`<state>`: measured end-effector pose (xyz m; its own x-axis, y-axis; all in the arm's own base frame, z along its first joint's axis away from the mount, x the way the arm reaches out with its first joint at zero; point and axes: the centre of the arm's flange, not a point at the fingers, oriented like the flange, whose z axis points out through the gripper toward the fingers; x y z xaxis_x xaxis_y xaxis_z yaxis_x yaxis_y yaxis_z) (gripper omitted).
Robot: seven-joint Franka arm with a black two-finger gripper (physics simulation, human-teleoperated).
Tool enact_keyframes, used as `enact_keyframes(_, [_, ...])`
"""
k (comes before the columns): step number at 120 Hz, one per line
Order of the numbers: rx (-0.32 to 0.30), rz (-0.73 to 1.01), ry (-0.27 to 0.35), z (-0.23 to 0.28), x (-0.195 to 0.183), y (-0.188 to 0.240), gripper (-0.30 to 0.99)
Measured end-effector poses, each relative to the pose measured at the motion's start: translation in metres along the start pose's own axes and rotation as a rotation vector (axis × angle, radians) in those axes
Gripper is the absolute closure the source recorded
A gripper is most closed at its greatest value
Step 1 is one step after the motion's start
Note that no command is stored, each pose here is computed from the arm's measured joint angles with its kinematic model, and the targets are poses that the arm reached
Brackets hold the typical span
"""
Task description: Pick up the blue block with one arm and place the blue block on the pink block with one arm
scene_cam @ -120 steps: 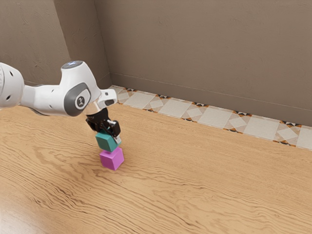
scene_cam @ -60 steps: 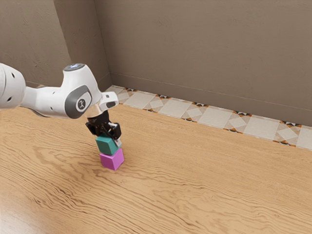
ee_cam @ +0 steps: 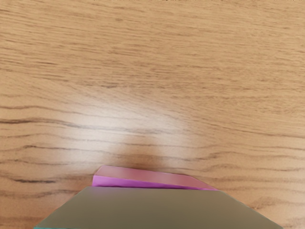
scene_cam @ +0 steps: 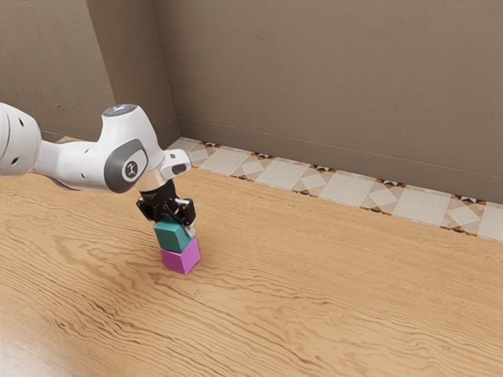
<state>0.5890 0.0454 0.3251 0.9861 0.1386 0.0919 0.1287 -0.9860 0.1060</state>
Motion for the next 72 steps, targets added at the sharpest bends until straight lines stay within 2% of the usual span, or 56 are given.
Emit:
enact_keyframes(45, [0.001, -0.007, 0.002, -0.0002, 0.0008, 0.0006, 0.33])
enact_keyframes(72, [0.022, 0.043, 0.006, -0.0012, 0.0037, 0.0043, 0.24])
